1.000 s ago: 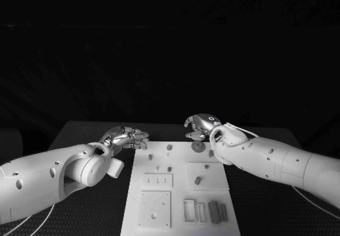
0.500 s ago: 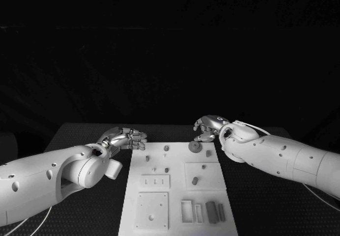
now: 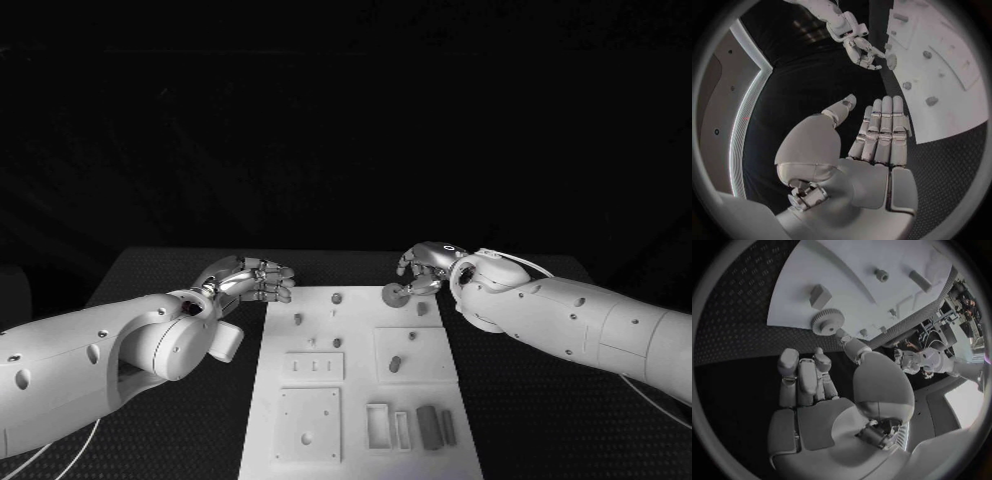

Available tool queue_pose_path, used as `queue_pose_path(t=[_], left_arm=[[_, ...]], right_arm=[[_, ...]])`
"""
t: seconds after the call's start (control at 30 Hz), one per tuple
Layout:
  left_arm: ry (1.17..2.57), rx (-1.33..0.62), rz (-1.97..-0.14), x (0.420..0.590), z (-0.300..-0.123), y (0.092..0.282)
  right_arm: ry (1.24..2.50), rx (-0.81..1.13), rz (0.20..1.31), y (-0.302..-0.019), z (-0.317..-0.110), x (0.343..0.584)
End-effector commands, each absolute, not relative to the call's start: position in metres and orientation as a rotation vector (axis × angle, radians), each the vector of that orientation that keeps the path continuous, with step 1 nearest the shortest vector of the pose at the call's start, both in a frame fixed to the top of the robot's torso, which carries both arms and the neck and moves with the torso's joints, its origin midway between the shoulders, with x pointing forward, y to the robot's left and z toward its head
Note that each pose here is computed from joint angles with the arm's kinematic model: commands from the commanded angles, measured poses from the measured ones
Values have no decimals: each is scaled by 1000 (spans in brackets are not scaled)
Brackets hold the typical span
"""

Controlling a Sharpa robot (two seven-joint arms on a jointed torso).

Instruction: Assemble the parts on the task board

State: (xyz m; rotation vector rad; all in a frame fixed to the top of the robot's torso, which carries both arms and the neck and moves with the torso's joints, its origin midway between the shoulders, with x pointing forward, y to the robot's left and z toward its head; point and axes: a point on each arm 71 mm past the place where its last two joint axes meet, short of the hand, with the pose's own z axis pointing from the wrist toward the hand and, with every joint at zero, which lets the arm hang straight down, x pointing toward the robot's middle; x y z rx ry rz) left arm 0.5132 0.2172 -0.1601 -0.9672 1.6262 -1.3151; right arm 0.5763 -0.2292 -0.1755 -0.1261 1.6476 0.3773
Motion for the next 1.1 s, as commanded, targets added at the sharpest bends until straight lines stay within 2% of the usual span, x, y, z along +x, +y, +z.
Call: queue_pose_path(t=[0.03,1.1], left_arm=[[1629,-961,-1334,513,-159,216],[1635,-961,-1338,512,-159,215]], right_arm=[[1682,-148,389,-226,-182,576],[1729,-160,378,-220,-202,577]])
